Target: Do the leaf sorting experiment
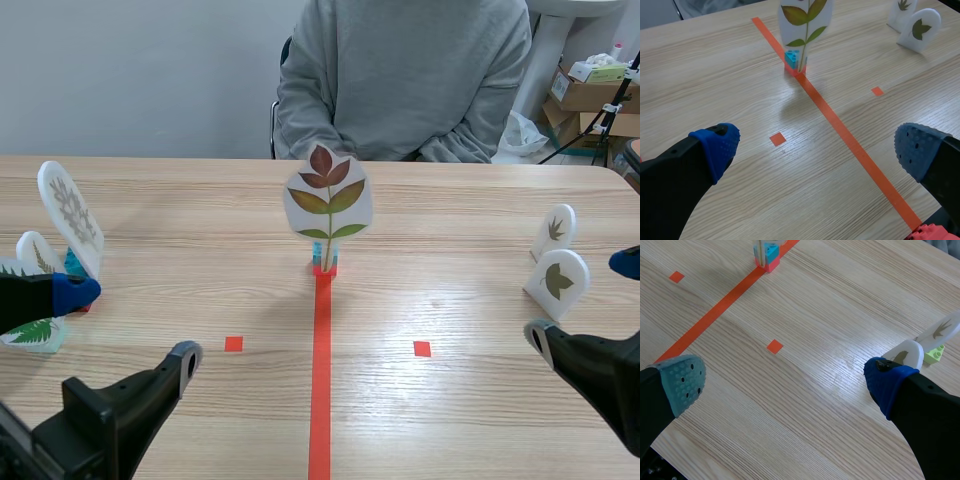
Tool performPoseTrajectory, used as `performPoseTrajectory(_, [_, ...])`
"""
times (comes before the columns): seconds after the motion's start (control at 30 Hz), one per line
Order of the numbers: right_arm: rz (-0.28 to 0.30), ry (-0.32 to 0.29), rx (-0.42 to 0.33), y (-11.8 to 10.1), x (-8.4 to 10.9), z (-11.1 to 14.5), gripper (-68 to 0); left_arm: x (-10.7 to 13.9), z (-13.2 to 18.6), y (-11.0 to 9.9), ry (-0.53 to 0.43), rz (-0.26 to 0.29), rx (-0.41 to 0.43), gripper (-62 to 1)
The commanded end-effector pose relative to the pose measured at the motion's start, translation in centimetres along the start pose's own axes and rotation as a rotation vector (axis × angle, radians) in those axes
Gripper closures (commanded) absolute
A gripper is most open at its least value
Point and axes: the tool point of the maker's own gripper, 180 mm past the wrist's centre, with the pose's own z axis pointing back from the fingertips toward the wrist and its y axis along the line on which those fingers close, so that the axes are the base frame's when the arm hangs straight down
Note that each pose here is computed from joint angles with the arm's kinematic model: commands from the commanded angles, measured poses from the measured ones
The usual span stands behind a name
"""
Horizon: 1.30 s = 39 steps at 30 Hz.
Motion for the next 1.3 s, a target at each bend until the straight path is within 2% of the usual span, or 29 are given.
performPoseTrajectory(0.0, [0.003,-0.027,0.006,-0.1,0.7,-0.1,-67.9,0.6,0.0,0.0,-0.028,0.007,-0.002,-62.3])
performPoseTrajectory(1.0, [0.003,-0.027,0.006,-0.1,0.6,-0.1,-67.9,0.4,0.0,0.0,-0.015,0.006,-0.002,-62.3])
performPoseTrajectory(1.27, [0.003,-0.02,0.006,-0.1,0.5,-0.1,-67.9,0.0,-1.2,1.4,0.003,-0.025,0.018,-62.3])
